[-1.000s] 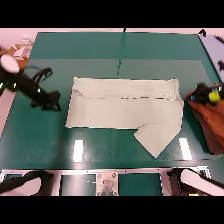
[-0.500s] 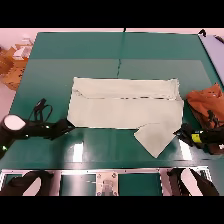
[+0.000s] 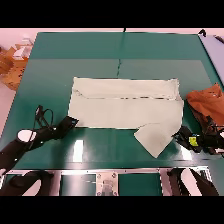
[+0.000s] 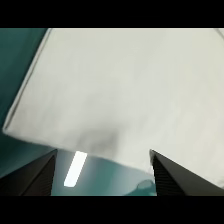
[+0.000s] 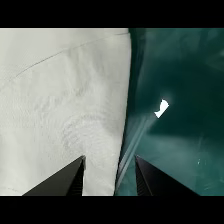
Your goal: Fold the shirts.
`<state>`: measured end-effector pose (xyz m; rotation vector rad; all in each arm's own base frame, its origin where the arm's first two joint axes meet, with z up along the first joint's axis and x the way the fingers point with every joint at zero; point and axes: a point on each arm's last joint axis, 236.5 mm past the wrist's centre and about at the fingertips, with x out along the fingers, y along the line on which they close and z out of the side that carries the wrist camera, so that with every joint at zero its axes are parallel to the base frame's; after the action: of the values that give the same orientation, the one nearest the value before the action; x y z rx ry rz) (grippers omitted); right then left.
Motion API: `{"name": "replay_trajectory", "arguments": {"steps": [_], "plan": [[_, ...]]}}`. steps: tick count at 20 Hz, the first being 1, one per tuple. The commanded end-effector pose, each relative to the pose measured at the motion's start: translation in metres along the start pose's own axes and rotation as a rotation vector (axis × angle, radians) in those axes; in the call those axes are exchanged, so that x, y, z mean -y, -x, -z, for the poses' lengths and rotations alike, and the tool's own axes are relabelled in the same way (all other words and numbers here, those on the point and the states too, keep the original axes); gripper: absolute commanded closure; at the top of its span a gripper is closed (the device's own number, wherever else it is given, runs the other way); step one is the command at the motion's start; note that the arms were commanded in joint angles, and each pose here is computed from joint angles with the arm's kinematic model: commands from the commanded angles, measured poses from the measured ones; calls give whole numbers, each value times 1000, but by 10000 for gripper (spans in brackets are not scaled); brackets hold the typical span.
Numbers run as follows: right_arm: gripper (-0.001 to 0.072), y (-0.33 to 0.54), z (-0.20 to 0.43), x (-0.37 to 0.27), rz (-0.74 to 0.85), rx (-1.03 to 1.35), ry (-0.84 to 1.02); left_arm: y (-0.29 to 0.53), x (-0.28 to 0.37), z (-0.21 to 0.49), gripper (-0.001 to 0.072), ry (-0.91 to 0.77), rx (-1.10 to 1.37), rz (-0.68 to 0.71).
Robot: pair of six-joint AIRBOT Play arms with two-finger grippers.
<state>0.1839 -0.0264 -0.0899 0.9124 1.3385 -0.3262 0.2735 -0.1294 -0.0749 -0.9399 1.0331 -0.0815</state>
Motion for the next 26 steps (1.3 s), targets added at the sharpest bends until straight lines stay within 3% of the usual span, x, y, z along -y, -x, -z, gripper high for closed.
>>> {"name": "replay_trajectory", "arguments": {"steps": [1,11,15,17,26], "plan": [[337,0,-2,1,1,8,-4,-16,-1,-3,54,81,55,-13],[337,0,-3,0,1,12,-3,-16,-1,-12,54,173,28,-4],[338,-1,-2,1,1,12,-3,1,0,4,57,-12,-145,-42],[338,-1,-3,1,1,12,-3,13,-16,15,219,-34,-239,-108],[338,-1,-2,0,-2,11,-5,-24,-5,8,215,-40,-122,-107]]}}
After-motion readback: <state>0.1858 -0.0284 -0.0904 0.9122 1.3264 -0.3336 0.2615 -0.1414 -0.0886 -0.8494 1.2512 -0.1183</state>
